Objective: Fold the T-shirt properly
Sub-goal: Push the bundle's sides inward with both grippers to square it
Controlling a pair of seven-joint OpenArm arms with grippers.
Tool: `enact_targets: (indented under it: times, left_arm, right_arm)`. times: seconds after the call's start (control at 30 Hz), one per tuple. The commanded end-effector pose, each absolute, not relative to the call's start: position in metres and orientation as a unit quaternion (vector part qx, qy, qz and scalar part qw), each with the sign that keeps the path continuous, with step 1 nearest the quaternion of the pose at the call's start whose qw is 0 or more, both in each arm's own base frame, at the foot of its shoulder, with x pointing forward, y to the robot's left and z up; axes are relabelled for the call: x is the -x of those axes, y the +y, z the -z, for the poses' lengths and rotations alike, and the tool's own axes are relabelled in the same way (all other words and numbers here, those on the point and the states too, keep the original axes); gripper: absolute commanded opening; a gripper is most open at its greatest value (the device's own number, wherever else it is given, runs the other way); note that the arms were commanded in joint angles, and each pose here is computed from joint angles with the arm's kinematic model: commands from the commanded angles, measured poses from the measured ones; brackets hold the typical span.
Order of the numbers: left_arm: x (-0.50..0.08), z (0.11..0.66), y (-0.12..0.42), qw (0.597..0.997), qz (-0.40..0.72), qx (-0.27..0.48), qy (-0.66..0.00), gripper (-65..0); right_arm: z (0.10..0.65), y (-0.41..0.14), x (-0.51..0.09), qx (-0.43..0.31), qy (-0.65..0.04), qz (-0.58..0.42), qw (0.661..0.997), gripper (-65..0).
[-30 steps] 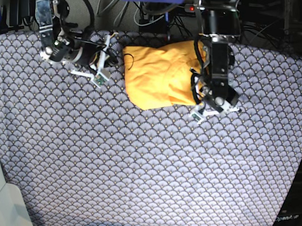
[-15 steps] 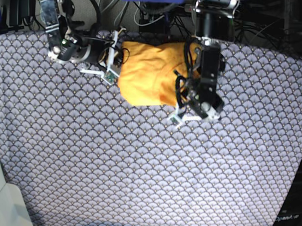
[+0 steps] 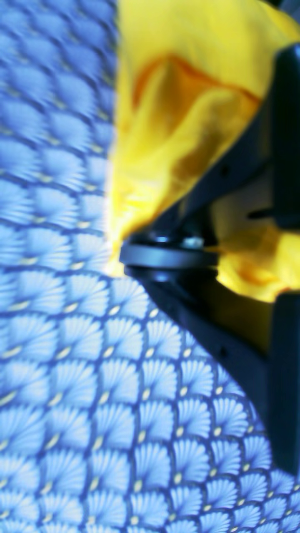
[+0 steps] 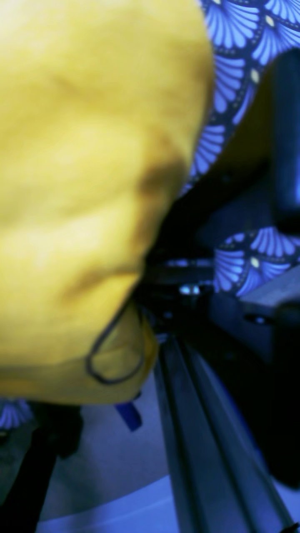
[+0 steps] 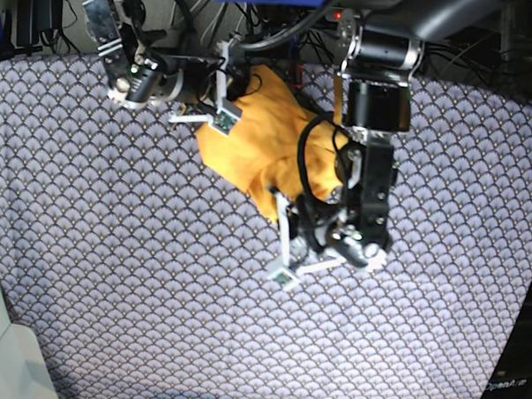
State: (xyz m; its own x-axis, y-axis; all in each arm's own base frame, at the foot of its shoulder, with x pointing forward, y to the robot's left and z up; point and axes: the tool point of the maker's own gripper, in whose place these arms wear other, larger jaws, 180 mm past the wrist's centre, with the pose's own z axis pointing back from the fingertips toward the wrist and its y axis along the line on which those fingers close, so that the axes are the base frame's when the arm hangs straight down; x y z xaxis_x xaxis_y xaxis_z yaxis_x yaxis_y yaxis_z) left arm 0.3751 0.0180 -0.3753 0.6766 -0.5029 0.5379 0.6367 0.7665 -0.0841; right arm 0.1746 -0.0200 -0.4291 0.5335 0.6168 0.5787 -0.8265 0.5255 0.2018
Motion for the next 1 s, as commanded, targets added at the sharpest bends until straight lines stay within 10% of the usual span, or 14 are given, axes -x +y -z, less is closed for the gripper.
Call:
enact_targets:
  times: [0.0, 0.33, 0.97]
  left_arm:
    - [-0.395, 0.351, 0.031, 0.901, 0.299, 0.124, -0.288, -65.0]
    - [-0.358, 0.350, 0.195, 0.945, 0.222, -0.031, -0.239, -65.0]
    - [-0.246, 0.427, 0.147, 0.953, 0.273, 0.021, -0.130, -65.0]
  right_arm:
    - [0.429, -0.027, -0.177, -0.220, -0.223, -0.436, 0.844, -65.0]
    - [0.419, -0.074, -0.190, -0.164, -0.229, -0.457, 0.844, -65.0]
    - [0.390, -0.117, -0.276, -0.092, -0.287, -0.426, 0.853, -65.0]
